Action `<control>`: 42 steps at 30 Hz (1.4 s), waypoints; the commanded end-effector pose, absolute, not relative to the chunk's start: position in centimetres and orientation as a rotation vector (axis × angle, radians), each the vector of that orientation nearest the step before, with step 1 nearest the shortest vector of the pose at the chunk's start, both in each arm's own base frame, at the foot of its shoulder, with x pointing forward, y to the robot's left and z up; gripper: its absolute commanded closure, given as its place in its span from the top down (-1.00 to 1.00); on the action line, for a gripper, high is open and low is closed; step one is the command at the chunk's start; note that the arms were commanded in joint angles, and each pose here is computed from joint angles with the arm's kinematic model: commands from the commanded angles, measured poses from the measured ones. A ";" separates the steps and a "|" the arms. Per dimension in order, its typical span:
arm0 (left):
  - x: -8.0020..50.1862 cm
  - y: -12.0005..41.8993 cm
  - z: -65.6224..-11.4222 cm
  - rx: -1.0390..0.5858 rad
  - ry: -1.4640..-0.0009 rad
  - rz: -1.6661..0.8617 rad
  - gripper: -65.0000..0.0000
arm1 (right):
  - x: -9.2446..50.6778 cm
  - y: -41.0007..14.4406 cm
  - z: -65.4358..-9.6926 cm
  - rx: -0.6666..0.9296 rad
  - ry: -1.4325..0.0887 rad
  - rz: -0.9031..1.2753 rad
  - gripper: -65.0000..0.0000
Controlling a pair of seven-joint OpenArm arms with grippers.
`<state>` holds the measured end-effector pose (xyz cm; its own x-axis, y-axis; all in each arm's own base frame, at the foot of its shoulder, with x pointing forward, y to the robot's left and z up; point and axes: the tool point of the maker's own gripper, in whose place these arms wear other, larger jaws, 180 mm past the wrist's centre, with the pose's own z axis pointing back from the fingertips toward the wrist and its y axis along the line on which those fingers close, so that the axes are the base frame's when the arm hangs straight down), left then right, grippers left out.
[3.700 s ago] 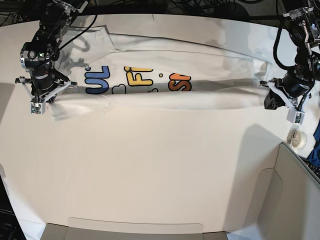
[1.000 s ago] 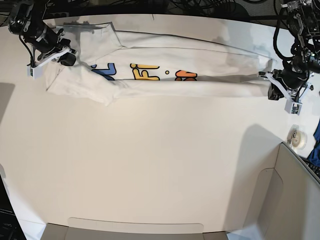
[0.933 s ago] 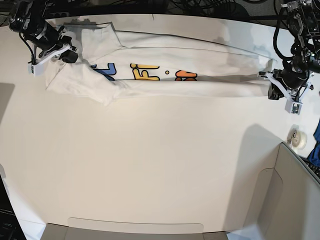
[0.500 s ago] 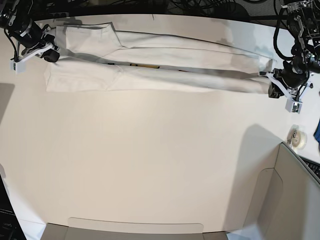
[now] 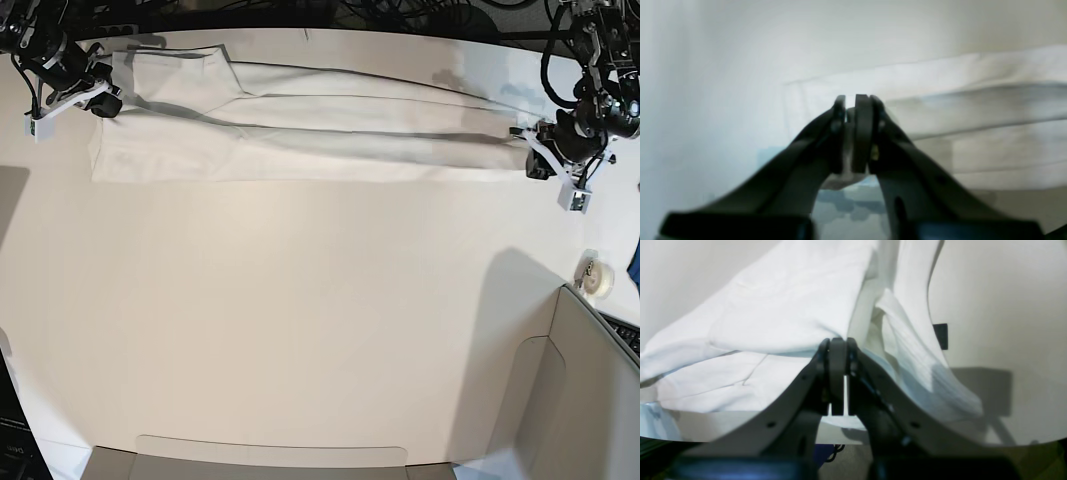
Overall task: Layout the t-shirt on the table in an organized manner, then fold the t-shirt properly
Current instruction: 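Hold both shirt ends and fold the printed half over lengthwise, then release the shirt and smooth the folded strip with both grippers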
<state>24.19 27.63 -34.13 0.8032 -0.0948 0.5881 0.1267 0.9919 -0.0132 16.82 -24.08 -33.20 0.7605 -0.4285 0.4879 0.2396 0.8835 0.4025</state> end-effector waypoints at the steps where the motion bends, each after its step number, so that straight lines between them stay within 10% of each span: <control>1: 24.9 27.8 -33.2 -0.039 -0.659 -0.138 -0.72 | 17.1 -24.7 -32.6 0.298 -0.630 -0.353 -0.93; 13: 25.1 27.7 -33.1 -0.037 -0.657 -0.144 -0.26 | 16.7 -26.4 -32.7 0.214 -0.627 -0.359 0.09; 23: 24.8 35.5 -28.5 0.106 -0.778 0.047 -0.25 | 20.1 -31.5 -27.3 0.157 -0.865 -0.469 0.13; 35: 21.1 31.4 -31.5 -0.259 -0.625 0.055 -0.26 | 22.6 -16.1 -29.6 0.659 -0.753 -0.320 0.12; 42: 17.5 29.1 -32.0 -0.283 -0.563 -0.057 -0.39 | 23.0 -10.8 -31.8 0.625 -0.672 -0.180 0.12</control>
